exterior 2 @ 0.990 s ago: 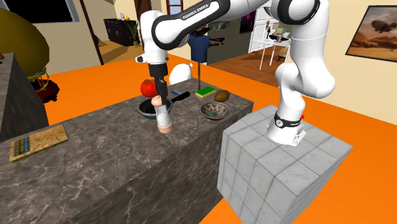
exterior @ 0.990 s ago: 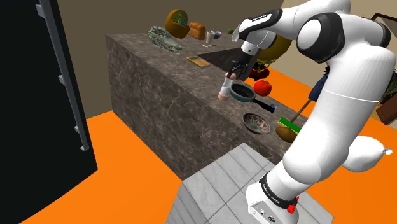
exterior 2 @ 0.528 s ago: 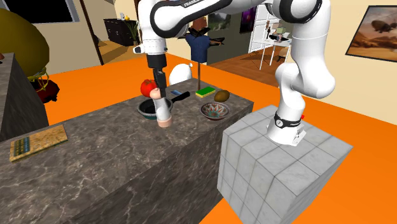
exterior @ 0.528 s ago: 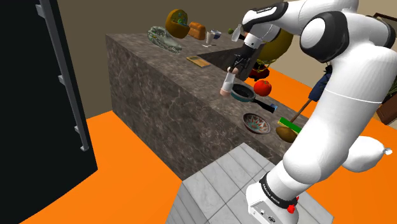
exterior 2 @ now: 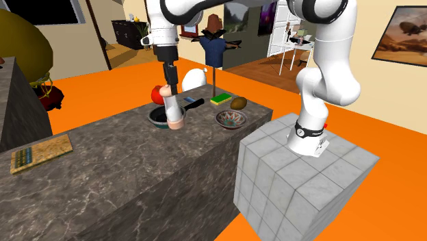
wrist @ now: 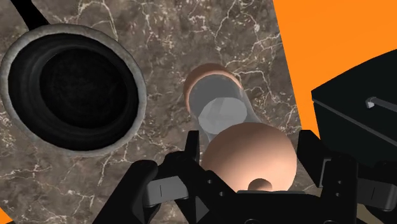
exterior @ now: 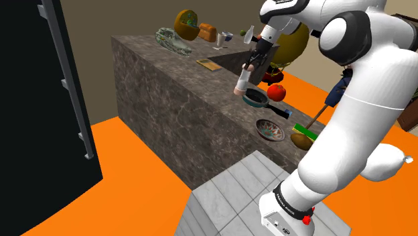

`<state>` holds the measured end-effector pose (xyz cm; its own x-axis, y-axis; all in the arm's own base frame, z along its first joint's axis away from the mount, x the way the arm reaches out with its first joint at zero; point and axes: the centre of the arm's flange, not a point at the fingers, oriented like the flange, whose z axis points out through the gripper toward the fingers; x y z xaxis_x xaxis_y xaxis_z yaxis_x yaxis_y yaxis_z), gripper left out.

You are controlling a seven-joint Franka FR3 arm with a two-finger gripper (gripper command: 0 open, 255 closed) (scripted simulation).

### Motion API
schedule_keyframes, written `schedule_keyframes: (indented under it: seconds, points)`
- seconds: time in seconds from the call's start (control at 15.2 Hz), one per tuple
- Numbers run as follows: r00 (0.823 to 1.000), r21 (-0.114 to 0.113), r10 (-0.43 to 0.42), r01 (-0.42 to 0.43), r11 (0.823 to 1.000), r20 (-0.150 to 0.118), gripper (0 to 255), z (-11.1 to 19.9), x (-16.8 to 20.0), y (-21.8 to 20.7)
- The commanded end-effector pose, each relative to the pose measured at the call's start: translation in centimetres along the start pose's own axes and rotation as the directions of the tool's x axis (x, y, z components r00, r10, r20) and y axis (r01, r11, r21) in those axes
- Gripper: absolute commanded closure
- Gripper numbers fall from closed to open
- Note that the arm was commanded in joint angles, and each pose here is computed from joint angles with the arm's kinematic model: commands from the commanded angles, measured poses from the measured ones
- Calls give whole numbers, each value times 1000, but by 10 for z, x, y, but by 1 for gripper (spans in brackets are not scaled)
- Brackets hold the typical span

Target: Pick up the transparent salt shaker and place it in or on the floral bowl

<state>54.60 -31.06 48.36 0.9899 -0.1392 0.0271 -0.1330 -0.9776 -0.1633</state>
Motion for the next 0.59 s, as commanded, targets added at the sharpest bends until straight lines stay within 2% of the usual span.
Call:
schedule_keyframes:
  seconds: [0.0, 0.26, 0.53]
  points:
    - [1000, 0, 0, 0, 1000, 0, 255, -11, 0, -2]
    - [1000, 0, 0, 0, 1000, 0, 255, -31, 1, -5]
    - [1000, 0, 0, 0, 1000, 0, 255, -45, -50, -5]
